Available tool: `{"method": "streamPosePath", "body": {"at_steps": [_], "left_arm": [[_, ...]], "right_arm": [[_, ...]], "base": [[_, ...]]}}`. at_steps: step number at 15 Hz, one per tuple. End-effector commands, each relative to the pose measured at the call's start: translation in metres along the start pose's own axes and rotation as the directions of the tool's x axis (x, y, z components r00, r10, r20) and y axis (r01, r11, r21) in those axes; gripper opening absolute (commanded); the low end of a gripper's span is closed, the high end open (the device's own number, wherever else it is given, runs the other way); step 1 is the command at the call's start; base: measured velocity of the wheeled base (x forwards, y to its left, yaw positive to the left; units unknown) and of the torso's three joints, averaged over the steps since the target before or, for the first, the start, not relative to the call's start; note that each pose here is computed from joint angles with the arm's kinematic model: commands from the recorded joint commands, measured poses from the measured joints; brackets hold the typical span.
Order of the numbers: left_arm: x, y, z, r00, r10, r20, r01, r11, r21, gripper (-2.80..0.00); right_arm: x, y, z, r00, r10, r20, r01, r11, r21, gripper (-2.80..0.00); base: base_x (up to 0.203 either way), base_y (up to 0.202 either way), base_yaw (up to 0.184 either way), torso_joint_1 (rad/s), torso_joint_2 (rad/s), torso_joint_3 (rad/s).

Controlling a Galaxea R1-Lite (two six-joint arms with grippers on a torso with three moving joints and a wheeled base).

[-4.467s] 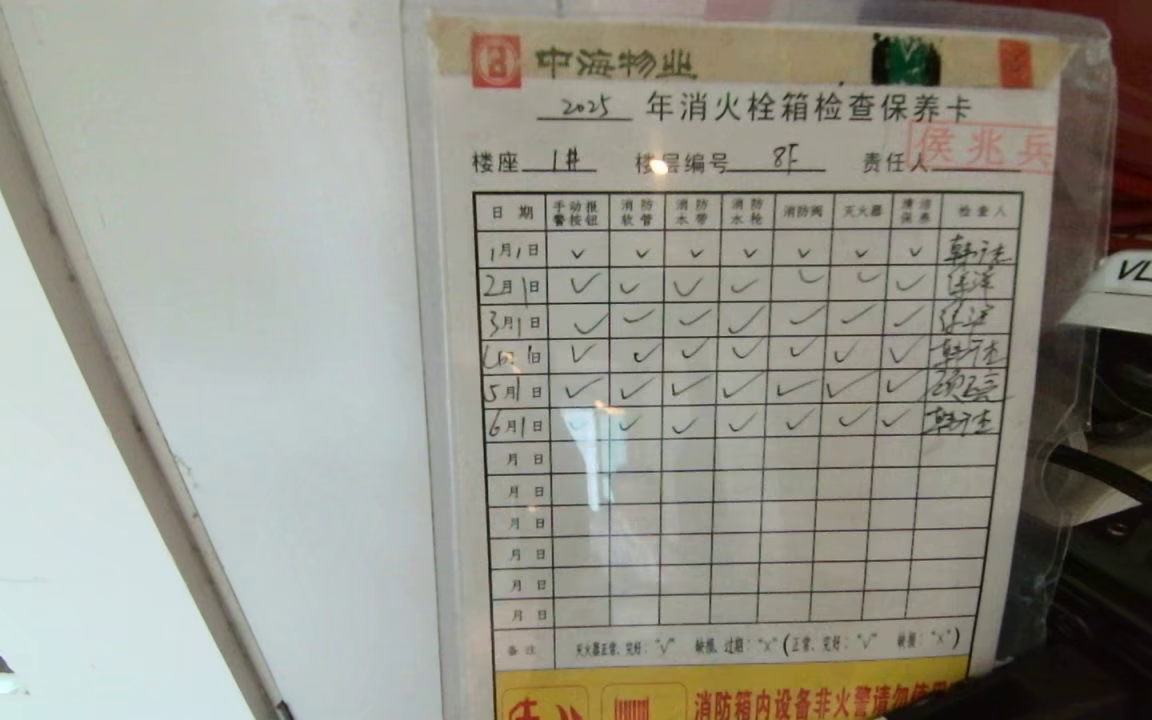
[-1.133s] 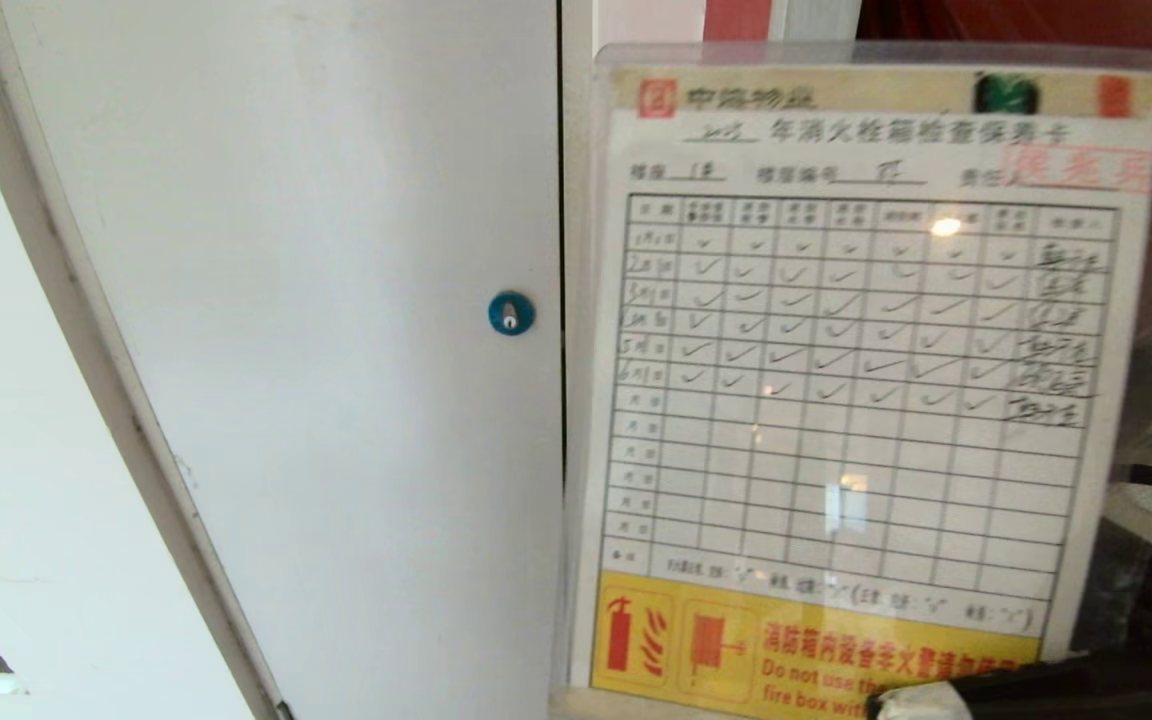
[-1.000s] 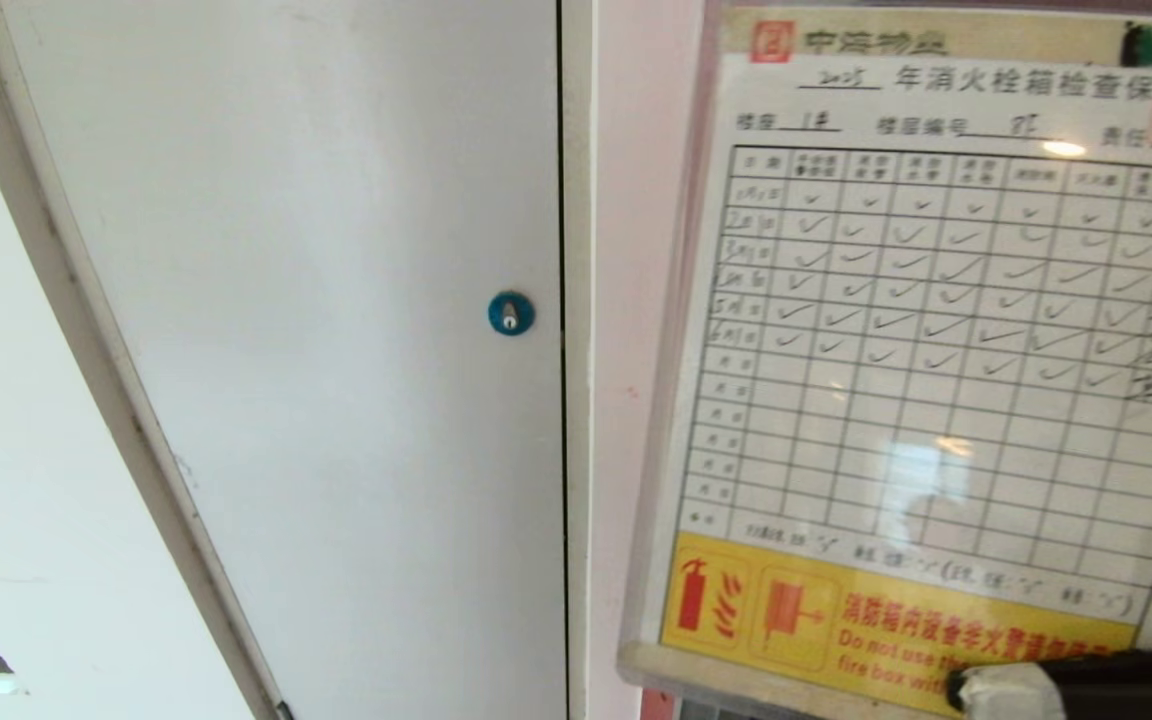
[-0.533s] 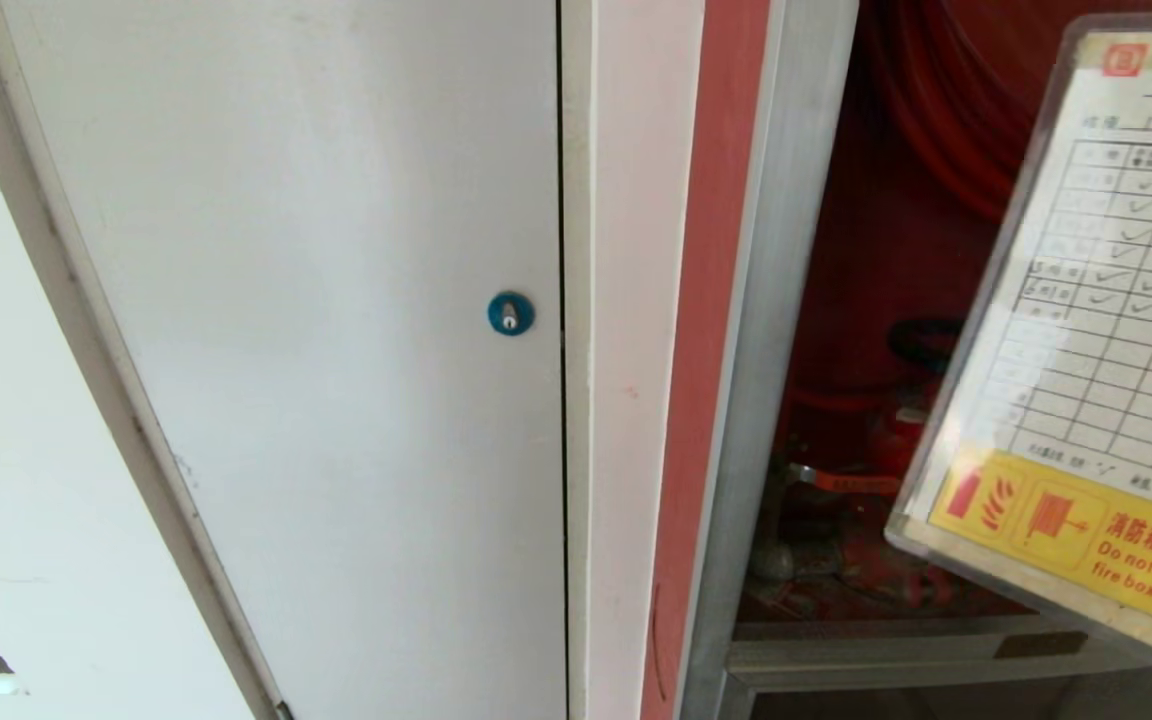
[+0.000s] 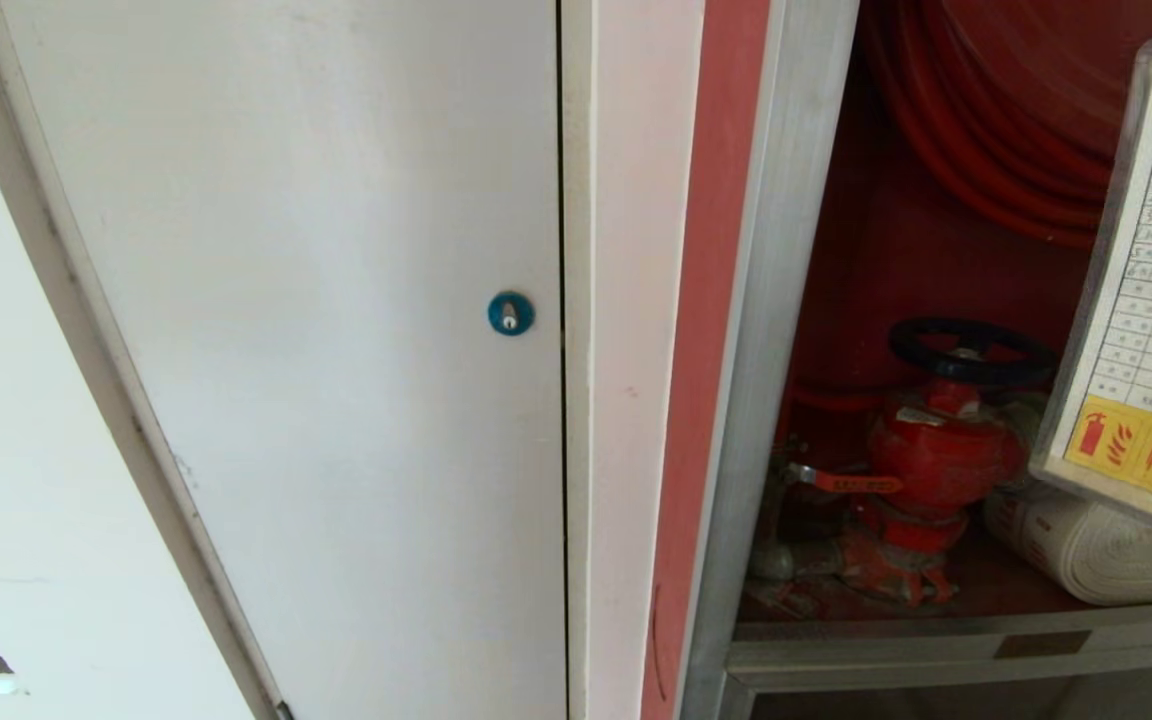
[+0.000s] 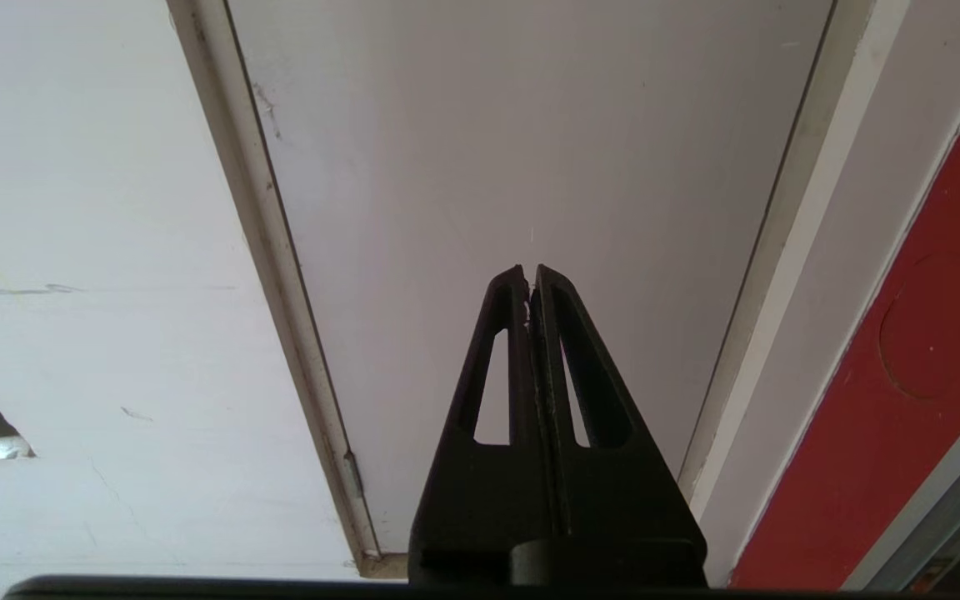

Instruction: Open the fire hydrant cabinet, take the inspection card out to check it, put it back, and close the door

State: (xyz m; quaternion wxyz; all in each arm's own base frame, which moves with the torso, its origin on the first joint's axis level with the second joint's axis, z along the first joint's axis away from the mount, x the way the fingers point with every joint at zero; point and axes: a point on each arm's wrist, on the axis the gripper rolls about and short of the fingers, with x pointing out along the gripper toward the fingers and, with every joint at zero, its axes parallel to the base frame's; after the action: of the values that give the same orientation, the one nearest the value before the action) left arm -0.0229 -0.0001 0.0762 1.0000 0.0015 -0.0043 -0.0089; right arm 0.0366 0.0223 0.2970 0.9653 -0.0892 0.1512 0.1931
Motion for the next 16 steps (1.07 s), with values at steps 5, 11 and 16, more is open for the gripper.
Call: {"method": "streamPosePath", "body": {"at_steps": [5, 11, 16], "left_arm": [[0.000, 0.000, 0.000, 1.000, -0.001, -0.001, 0.001, 1.000, 0.000, -2.80], [0.000, 0.000, 0.000, 1.000, -0.001, -0.001, 0.001, 1.000, 0.000, -2.80], [0.000, 0.000, 0.000, 1.000, -0.001, -0.001, 0.001, 1.000, 0.000, -2.80]], "right_arm": [[0.025, -0.006, 0.020, 0.954, -0.261, -0.145, 0.224, 0.947, -0.231, -2.80], [0.040, -0.040, 0.057, 0.817, -0.547, -0.183, 0.364, 0.735, -0.572, -2.80], [0.064, -0.067, 0.076, 0.739, -0.632, -0.232, 0.210, 0.544, -0.812, -2.80]], "base": [[0.000, 0.000, 0.000, 0.000, 0.00, 0.000], [0.000, 0.000, 0.000, 0.000, 0.00, 0.000], [0.000, 0.000, 0.000, 0.000, 0.00, 0.000]]}}
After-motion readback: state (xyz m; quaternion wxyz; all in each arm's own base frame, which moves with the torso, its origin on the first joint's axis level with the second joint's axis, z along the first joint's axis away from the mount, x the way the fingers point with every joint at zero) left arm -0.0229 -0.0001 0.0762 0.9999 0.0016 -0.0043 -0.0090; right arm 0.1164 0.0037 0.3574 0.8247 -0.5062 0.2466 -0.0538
